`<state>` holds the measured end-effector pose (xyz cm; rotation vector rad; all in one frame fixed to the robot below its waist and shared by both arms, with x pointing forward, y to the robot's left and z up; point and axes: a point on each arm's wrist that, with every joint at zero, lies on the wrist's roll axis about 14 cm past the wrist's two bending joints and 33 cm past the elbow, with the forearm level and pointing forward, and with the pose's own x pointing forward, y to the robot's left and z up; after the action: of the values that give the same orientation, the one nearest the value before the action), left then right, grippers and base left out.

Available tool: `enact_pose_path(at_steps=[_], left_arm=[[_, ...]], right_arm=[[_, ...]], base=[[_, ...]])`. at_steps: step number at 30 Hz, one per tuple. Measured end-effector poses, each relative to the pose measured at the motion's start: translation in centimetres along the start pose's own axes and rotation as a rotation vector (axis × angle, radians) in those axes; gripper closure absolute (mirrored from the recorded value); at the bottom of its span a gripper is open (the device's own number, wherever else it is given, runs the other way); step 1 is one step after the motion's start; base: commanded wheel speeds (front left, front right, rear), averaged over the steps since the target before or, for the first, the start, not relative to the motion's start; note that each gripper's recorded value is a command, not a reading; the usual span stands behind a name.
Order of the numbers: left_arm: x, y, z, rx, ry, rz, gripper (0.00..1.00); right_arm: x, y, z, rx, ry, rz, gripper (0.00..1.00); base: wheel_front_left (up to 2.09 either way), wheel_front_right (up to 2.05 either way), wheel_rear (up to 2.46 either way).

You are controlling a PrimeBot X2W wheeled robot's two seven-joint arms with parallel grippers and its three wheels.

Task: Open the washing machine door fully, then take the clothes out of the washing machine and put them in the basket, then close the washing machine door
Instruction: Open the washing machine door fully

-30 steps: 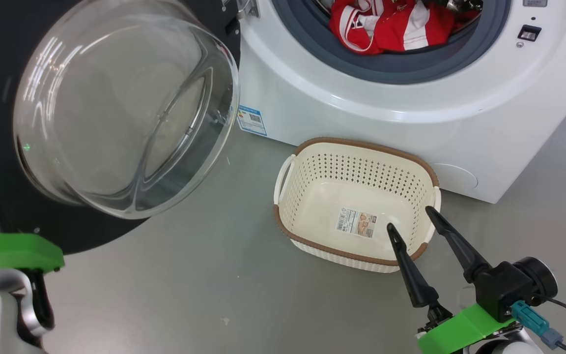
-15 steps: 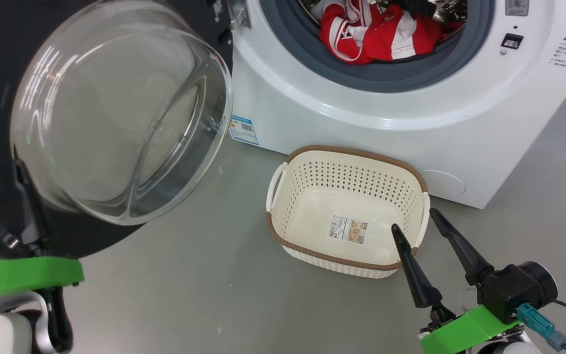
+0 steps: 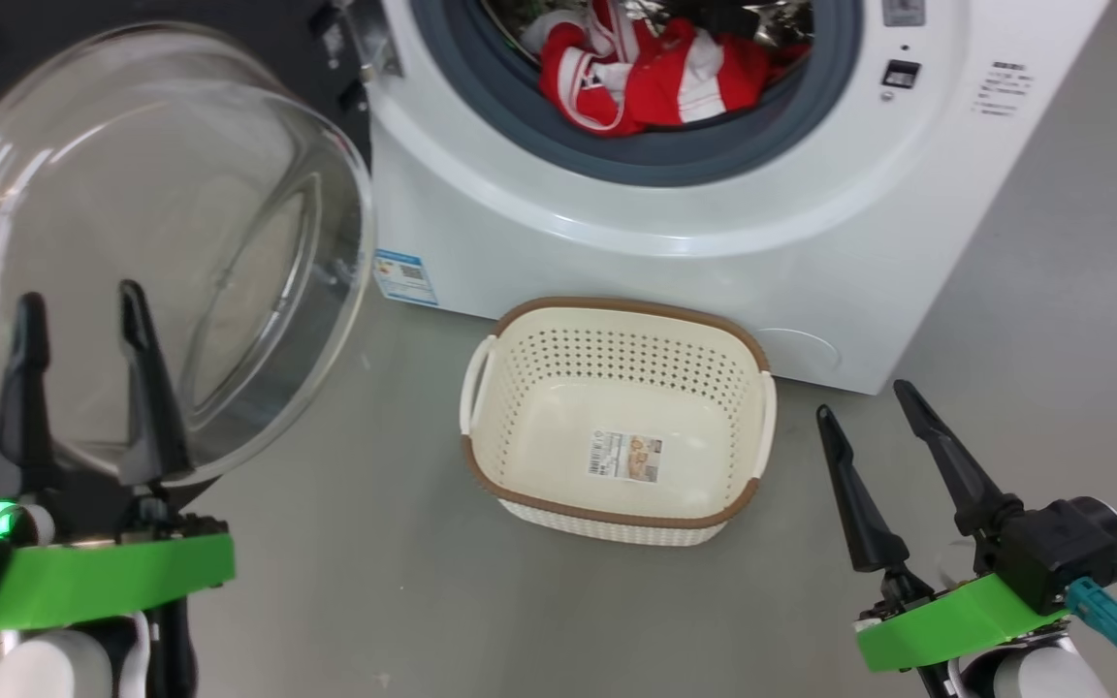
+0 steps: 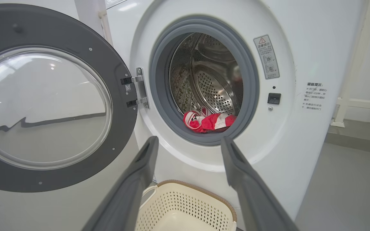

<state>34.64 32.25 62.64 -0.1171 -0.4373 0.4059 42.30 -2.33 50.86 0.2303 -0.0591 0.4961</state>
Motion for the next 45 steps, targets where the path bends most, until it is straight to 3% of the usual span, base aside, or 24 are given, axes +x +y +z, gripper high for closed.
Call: enact_pose_path(at_steps=[21, 34, 45], left_arm=[[-1.3, -12.6, -6.2, -0.138, 0.189, -0.367, 0.00], [-3.4, -14.7, -9.1, -0.174, 0.275, -0.416, 0.00], [-5.6, -14.9, -9.8, -0.173, 0.315, -0.436, 0.00]], right_arm=[[-5.4, -7.9, 2.9, -0.040, -0.076, -0.271, 0.00], [-9.2, -10.6, 6.1, -0.089, -0.151, -0.392, 0.00], [-12.6, -10.9, 6.7, -0.107, -0.160, -0.453, 0.00]], base=[[0.00, 0.00, 0.00], [0.00, 0.00, 0.00], [0.00, 0.00, 0.00]])
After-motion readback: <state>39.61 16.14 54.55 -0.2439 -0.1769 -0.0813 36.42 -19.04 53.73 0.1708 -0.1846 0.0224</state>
